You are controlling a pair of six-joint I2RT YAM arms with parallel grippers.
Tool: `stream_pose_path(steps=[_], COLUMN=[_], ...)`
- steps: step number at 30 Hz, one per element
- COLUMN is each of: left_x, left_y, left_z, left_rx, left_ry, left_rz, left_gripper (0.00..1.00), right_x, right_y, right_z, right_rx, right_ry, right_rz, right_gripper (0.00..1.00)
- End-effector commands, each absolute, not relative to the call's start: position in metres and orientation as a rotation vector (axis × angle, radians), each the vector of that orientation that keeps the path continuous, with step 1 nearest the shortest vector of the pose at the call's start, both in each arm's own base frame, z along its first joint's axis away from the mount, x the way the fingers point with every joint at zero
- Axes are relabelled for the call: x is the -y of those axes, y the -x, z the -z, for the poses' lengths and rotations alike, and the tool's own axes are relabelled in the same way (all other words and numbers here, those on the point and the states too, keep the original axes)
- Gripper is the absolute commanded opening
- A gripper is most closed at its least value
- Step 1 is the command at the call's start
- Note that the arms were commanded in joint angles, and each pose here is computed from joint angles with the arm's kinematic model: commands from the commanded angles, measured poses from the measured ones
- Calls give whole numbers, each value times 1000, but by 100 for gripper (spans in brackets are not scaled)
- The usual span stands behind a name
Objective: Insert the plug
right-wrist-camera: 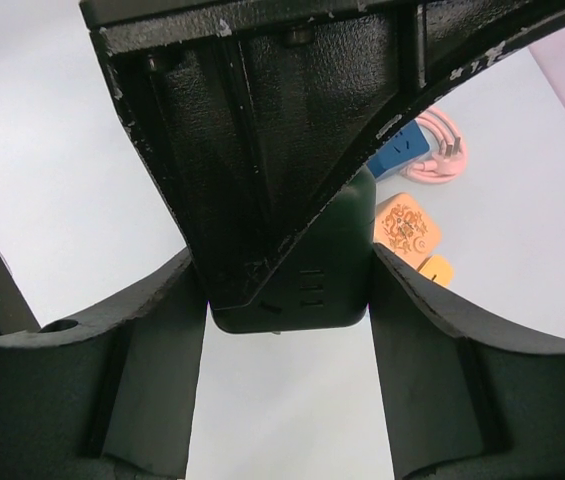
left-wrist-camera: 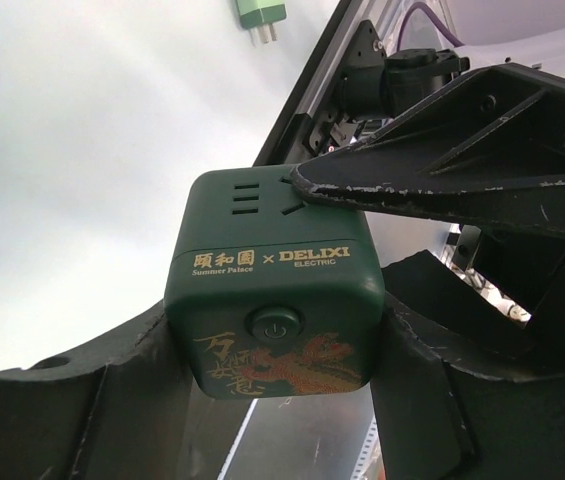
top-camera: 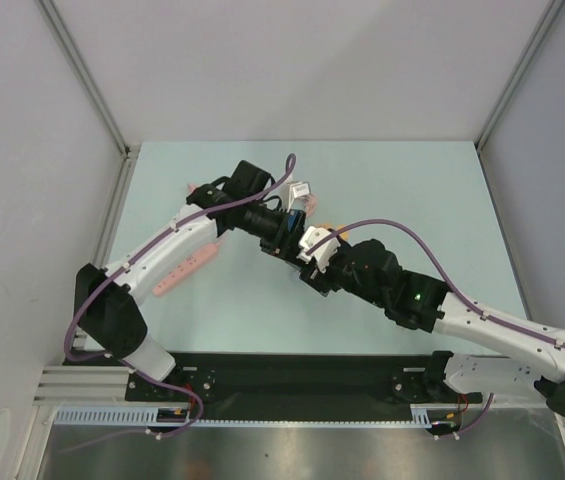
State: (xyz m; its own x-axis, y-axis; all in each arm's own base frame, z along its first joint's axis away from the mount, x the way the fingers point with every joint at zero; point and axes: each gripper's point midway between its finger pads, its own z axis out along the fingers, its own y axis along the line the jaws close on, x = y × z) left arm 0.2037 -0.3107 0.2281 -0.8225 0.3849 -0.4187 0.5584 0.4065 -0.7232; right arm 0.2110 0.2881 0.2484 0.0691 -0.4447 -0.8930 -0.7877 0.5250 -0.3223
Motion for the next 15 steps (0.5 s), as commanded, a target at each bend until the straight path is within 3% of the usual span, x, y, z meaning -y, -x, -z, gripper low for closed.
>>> stream_pose_path(steps=[1, 10, 13, 15], left_x=[308, 305, 304, 304], left_y=[-228, -226, -225, -225], left_z=[-236, -239, -241, -243], left_rx=[-2428, -2416, -2405, -2396], left_ry=[-802, -805, -805, -805], left_rz=[1258, 1274, 1268, 1269], left_gripper=[53, 65, 73, 73], right_x=[-299, -301, -301, -301], right_y=[-205, -203, -203, -203], right_z=[-278, -274, -277, -277], right_rx=[-1463, -1470, -1467, -1465], right_ry=[1053, 1055, 1052, 1052], right_rz=[-411, -430, -431, -433], right_gripper=[0, 0, 0, 0])
